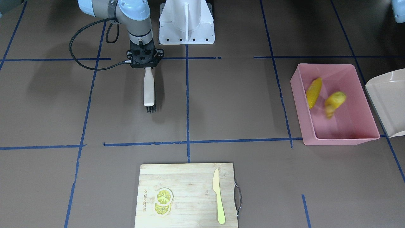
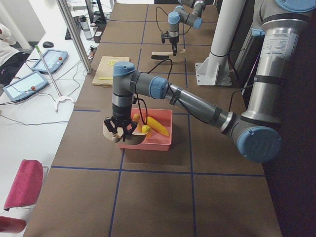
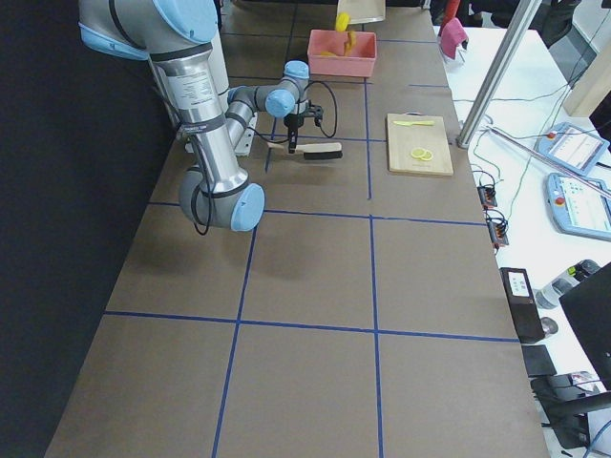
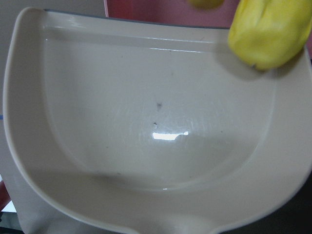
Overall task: Sweep and dump trash into bin
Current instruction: 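Tilt the dustpan with the left gripper to dump vegetables into the bin, then bring the empty dustpan back and lower it onto the table with the left gripper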
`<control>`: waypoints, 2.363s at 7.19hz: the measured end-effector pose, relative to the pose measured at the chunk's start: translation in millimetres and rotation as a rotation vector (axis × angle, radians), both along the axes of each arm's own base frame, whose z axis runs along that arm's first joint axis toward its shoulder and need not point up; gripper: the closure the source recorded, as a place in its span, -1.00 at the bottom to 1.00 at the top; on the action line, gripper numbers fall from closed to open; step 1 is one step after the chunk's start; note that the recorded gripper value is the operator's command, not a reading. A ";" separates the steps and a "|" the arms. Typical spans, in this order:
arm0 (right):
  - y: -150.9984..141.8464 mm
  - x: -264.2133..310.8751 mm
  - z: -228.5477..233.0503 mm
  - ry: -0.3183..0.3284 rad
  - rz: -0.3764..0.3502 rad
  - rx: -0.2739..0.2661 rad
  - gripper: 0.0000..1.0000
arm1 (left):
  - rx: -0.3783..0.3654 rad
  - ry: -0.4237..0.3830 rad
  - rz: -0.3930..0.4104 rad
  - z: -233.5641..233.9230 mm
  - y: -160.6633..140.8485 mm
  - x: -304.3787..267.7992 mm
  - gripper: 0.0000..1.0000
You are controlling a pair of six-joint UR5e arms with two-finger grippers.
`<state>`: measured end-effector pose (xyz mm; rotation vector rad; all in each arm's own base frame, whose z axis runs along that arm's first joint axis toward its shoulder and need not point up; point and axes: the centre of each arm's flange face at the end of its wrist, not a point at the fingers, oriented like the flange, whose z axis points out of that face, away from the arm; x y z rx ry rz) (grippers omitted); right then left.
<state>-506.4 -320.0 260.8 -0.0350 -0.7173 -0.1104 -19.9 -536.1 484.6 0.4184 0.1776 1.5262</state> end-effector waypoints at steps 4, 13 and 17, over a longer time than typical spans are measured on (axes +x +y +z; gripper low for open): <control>0.6 -0.6 -0.8 -0.002 -0.002 0.001 1.00 | -0.015 0.040 0.007 0.7 -1.4 4.7 1.00; 1.0 0.4 -6.0 -0.036 0.000 0.014 1.00 | -0.189 0.611 -0.070 -106.4 6.0 171.5 0.92; 1.8 0.9 -9.3 -0.043 0.004 0.008 1.00 | -0.355 0.629 0.024 -158.6 55.4 324.1 0.80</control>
